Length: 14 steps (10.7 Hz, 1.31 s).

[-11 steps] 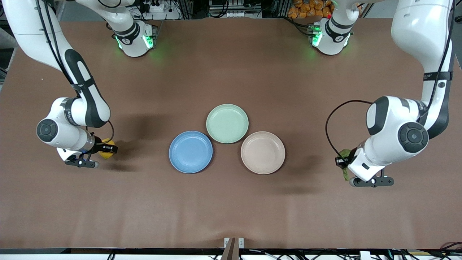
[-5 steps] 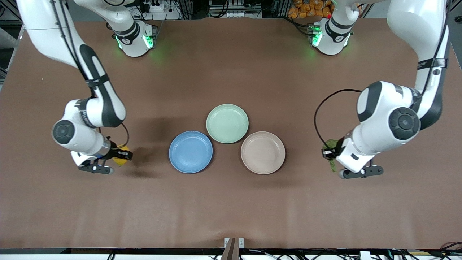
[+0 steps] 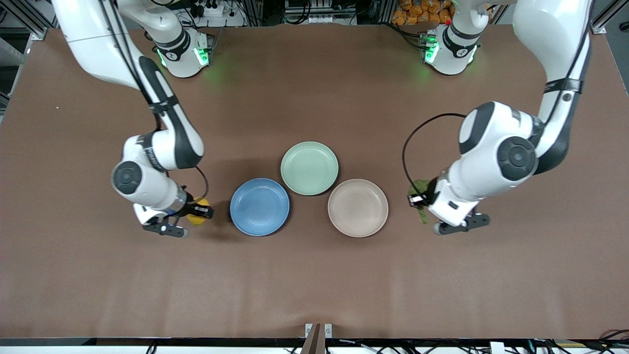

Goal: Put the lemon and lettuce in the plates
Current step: 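Carry the lemon to the blue plate while the left gripper carries lettuce, then open the right gripper over the blue plate while the left gripper releases lettuce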

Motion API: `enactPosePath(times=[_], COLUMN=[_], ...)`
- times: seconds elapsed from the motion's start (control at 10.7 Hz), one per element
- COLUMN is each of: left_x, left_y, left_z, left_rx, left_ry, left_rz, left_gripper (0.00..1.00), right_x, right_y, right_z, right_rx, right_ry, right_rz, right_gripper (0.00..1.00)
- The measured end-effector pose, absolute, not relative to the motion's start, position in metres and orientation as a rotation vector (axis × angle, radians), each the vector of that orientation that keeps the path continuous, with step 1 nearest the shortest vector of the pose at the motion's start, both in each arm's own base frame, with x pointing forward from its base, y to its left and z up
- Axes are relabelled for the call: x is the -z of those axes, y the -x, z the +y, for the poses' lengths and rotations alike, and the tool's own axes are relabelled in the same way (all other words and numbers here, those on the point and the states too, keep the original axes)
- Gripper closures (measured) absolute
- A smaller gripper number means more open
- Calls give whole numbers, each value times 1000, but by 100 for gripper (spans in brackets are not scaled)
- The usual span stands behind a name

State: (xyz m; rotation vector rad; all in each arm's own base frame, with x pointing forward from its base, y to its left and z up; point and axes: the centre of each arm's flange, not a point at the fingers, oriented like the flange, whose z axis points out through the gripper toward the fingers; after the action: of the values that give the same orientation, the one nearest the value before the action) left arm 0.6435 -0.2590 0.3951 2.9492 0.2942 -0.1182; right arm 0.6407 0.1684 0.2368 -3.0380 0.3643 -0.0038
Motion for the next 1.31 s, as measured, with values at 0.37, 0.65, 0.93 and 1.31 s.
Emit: enactPosePath(times=[0.37,0.65,0.93,1.31], left_x=[-377,-363,-350,-349], left_y=[-639,-645,-642,-637], left_z=[-301,-323,-342,-351], left_rx=[136,41,23,-29], left_ry=[-2826,-2755,-2728,-2793], left_rz=[342,440,468,389], left_gripper=[93,93,81,23], right_x=[-231,-233,-217,-183], right_y=[-637,-627,-608,-599], right_z=[225,259,299,317], right_rx=[15,29,26,44], right_ry=[3029,3032,3044,3051], right_rz=[392,319,221,177], right_gripper=[39,39,39,39])
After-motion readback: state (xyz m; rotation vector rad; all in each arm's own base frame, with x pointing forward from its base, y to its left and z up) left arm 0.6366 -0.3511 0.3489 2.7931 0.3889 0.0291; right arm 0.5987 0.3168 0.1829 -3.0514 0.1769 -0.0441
